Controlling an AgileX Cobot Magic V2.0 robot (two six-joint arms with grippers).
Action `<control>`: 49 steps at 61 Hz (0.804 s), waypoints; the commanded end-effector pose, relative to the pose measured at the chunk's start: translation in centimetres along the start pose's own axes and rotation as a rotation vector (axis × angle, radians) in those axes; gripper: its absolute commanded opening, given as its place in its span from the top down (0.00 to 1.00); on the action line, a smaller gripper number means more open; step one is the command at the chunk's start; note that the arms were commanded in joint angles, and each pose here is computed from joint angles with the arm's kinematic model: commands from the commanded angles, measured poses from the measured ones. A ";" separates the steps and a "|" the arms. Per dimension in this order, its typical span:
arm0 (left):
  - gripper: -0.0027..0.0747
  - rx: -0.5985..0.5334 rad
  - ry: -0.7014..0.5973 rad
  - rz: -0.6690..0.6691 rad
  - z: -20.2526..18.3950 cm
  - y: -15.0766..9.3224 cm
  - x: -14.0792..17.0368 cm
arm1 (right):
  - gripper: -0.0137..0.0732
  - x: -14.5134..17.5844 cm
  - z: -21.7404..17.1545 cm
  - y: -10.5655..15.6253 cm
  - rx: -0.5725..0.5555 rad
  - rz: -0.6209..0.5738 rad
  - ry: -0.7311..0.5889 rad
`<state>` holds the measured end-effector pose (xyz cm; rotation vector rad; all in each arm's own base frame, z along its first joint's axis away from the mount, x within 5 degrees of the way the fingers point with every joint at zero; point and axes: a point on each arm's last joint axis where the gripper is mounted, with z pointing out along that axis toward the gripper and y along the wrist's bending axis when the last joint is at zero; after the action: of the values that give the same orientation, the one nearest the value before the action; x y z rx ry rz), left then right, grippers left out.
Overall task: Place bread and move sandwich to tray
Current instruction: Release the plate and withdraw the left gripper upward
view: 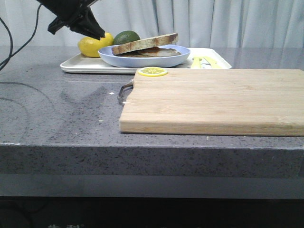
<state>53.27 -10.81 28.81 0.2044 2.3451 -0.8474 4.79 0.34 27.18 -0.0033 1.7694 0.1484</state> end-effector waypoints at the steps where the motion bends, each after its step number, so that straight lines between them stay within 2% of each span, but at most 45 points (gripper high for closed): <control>1: 0.99 0.092 -0.197 0.102 -7.7 -6.3 -2.9 | 0.91 -1.4 -0.2 0.1 -0.006 -0.013 -0.090; 14: 0.99 0.086 -0.227 0.107 -10.5 -8.2 -3.4 | 0.91 -1.4 -0.2 0.1 -0.006 -0.013 -0.090; 26: 0.99 0.002 -0.134 0.057 -11.0 -8.7 -2.7 | 0.91 -1.4 -0.2 0.1 -0.006 -0.013 -0.090; 30: 0.99 -0.077 -0.079 0.056 -11.0 -8.6 -1.9 | 0.91 -1.4 -0.2 0.1 -0.006 -0.013 -0.090; 41: 0.99 -0.385 0.088 0.111 -11.8 -7.5 1.6 | 0.91 -1.4 -0.2 0.1 -0.006 -0.013 -0.090; 49: 0.99 -0.465 0.192 0.091 -12.8 -6.4 4.4 | 0.91 -1.4 -0.2 0.1 -0.006 -0.013 -0.090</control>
<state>43.99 -9.05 34.10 0.2122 2.6562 -0.2818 4.79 0.34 27.18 -0.0033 1.7694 0.1484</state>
